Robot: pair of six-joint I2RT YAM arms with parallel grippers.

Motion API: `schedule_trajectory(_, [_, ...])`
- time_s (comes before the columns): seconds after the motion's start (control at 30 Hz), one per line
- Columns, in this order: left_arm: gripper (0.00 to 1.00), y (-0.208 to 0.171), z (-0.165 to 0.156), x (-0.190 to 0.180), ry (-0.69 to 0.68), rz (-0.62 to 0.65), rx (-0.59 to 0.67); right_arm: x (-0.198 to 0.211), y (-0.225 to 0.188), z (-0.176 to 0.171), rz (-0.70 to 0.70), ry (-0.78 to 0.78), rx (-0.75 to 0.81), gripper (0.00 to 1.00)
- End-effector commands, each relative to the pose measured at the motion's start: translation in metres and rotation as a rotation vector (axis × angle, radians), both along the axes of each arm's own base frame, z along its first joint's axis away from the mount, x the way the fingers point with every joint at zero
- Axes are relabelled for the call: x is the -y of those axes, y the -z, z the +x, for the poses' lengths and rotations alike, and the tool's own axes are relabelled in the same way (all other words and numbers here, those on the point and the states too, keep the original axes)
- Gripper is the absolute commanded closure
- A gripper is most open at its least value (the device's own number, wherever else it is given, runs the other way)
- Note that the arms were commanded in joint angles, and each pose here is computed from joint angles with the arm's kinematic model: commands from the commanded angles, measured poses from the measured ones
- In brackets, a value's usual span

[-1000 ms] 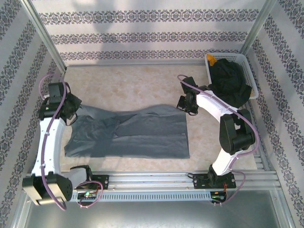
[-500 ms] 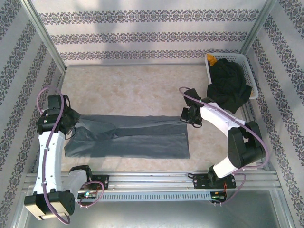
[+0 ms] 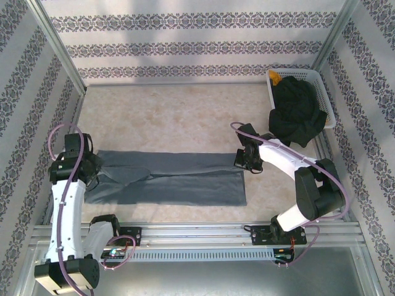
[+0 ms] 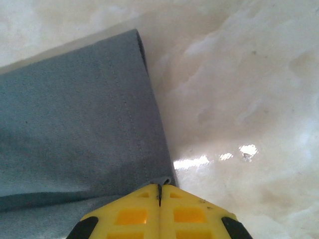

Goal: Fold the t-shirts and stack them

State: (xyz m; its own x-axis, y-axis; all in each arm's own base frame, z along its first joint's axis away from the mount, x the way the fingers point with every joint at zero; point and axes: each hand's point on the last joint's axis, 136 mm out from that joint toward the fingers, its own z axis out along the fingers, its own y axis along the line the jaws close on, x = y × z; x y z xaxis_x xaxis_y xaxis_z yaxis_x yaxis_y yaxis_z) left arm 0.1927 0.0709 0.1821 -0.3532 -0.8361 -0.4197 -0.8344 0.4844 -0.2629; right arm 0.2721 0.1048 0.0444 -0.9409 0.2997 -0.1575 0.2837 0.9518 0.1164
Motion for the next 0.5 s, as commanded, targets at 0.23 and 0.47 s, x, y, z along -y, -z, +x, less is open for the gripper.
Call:
schedule_trajectory(0.23, [1.0,0.02,-0.032,-0.006,-0.081,0.018,-0.074,0.005,-0.014,-0.017,0.013,0.016,0.002,0.75])
schedule_trajectory(0.47, [1.0,0.024,-0.035,-0.009,-0.097,0.034,-0.081,-0.003,-0.02,-0.007,0.074,0.063,0.014,0.74])
